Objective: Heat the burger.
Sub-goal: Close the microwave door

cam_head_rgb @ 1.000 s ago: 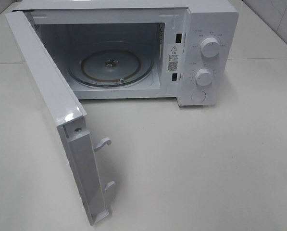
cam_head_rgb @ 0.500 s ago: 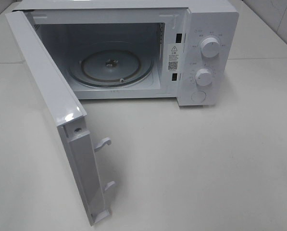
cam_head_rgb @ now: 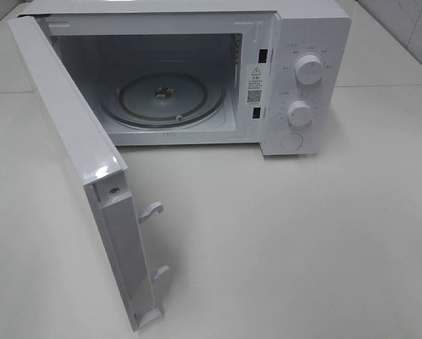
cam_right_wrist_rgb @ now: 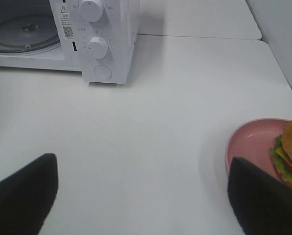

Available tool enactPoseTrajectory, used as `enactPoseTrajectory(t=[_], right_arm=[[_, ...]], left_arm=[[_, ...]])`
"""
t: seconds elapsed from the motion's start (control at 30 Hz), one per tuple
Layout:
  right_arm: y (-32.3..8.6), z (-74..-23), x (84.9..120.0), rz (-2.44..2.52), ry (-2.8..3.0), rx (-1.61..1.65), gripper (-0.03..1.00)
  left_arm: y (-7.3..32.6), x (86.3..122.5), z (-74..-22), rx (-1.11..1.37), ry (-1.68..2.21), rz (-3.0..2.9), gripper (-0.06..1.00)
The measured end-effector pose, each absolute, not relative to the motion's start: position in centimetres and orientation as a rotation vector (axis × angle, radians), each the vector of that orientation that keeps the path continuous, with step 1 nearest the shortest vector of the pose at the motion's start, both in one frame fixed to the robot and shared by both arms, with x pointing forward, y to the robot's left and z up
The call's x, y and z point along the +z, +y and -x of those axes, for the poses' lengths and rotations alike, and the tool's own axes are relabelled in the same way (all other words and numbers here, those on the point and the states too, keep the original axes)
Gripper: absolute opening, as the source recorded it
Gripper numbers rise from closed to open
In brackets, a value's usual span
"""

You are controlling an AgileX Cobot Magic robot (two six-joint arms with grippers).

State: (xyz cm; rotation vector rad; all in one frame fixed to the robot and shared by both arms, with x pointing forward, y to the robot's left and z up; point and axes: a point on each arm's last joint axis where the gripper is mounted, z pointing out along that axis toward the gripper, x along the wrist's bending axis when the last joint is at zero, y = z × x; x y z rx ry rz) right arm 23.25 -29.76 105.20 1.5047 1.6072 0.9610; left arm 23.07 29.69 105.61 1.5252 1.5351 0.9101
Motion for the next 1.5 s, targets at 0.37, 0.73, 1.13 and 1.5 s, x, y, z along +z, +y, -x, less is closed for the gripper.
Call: enactPoseTrajectory(t=[0.37, 0.73, 1.13, 1.5], right_arm=[[-29.8, -23.2, 105.2, -1.506, 1.607, 0.962, 0.62], [-29.8, -23.2, 105.2, -1.506, 1.607, 0.962, 0.49], [-29.8, -23.2, 105.2, -1.506, 1.607, 0.962, 0.49], [-29.8, -23.2, 105.2, -1.506, 1.607, 0.962, 0.49]], left_arm=[[29.7, 105.6, -23.1, 0.910, 1.535, -1.525, 0.99], [29.7, 105.6, -23.1, 0.910, 1.535, -1.525, 0.99], [29.8, 105.6, -23.1, 0.921, 1.538, -1.527, 0.99], [29.5, 107.5, -23.5, 0.955, 1.441, -1.377, 0.99]])
